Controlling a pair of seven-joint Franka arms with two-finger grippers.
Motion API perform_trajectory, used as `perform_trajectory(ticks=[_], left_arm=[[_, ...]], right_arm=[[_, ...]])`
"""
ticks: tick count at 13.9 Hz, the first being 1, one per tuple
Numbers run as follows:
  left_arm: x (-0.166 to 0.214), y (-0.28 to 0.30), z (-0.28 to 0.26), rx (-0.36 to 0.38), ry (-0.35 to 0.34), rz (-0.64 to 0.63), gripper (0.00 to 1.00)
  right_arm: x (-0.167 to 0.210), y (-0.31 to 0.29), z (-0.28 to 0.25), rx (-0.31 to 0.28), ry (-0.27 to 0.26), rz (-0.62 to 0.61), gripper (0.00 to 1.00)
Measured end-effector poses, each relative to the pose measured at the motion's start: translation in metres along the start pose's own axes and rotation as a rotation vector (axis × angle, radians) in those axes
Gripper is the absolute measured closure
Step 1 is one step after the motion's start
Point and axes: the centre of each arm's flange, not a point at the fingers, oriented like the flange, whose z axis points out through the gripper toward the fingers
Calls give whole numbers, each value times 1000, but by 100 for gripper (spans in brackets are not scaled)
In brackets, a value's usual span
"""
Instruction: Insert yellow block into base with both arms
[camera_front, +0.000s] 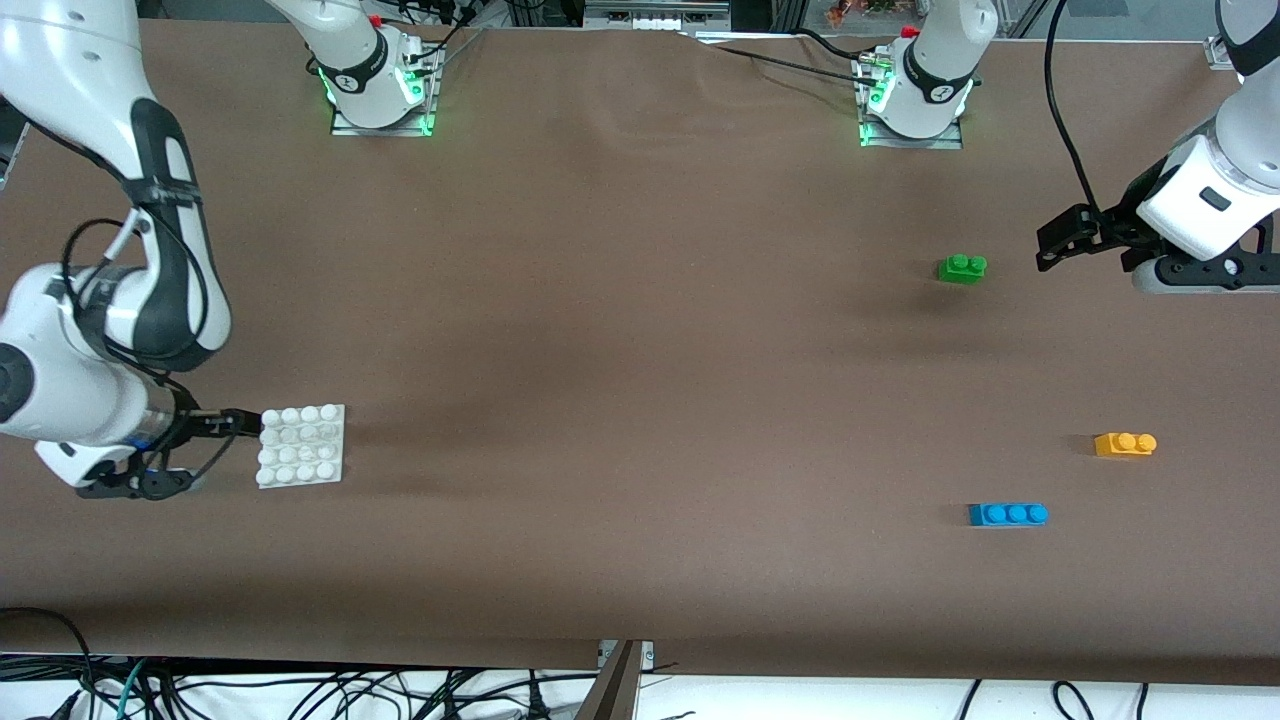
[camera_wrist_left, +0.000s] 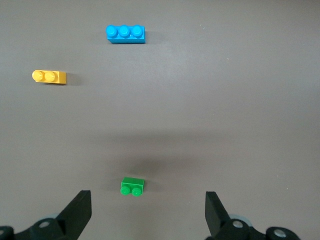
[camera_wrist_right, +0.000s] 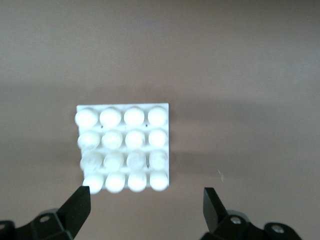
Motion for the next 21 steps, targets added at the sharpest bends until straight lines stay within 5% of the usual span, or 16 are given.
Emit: perform_trajectory(ticks=[5,21], left_arm=[[1,0,2,0,-3,0,0],[2,-1,1,0,-2,-2,0]], right_arm=[[10,-10,53,17,15,4,0],[9,-26,107,29,7,24,0]])
